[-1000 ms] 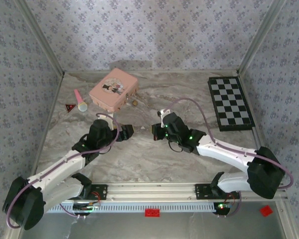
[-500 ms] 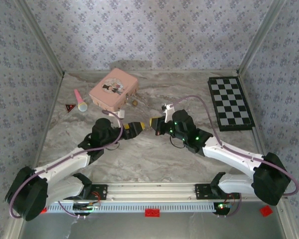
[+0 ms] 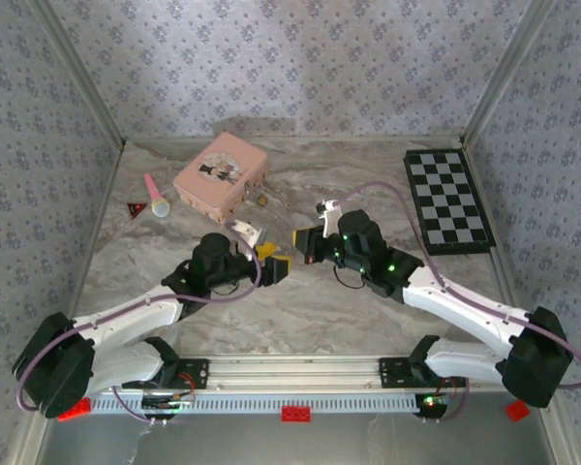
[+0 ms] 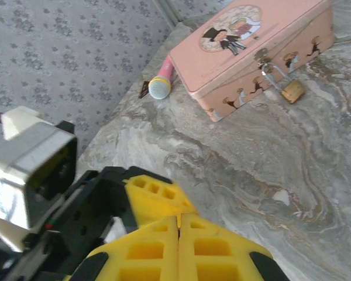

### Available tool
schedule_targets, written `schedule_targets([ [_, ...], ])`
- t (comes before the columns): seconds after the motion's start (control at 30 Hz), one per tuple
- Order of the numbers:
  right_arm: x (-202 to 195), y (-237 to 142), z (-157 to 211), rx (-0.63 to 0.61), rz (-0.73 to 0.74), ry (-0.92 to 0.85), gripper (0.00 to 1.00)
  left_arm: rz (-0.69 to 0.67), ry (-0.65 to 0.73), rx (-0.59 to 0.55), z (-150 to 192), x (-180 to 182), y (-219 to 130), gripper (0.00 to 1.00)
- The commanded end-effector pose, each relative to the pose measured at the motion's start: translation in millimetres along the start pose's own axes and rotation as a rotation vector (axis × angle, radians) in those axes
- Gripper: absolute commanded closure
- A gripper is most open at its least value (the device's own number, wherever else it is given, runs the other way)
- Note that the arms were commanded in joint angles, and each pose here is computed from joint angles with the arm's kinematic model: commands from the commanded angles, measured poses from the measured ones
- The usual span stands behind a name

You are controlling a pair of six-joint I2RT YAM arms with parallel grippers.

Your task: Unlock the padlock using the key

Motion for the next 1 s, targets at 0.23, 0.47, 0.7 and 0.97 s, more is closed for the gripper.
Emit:
schedule_targets([
  [0.23, 24.9, -13.4, 3.0, 0.015, -0.050, -0.036, 1.00, 0.058, 0.374, -0.116, -13.6, -10.3, 2.2, 0.51],
  [0.47, 27.2, -11.9, 7.3, 0.027, -0.068, -0.036, 1.00, 0.080, 0.404, -0.140, -15.8, -13.3, 1.8, 0.56],
  [0.7, 25.2, -10.1, 8.9, 0.035, -0.060, -0.033, 1.00, 0.093, 0.431, -0.186, -19.3, -16.9, -4.6, 0.60],
  [0.97, 26.7, -9.2, 8.7, 0.039, -0.062, -0.028, 1.00, 0.129, 0.468, -0.188, -20.4, -21.5, -6.4, 0.75],
])
Point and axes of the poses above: each hand's point on the last joint's axis, 136 mm out from that joint toward the fingers, its own y axis out along the fingers, its own x axis along the line the jaws close on, z = x × y, the point moved 8 cm from there along -y, back along the fingers, and after that the axes turned 10 degrees about y, right-handed, at the moved point
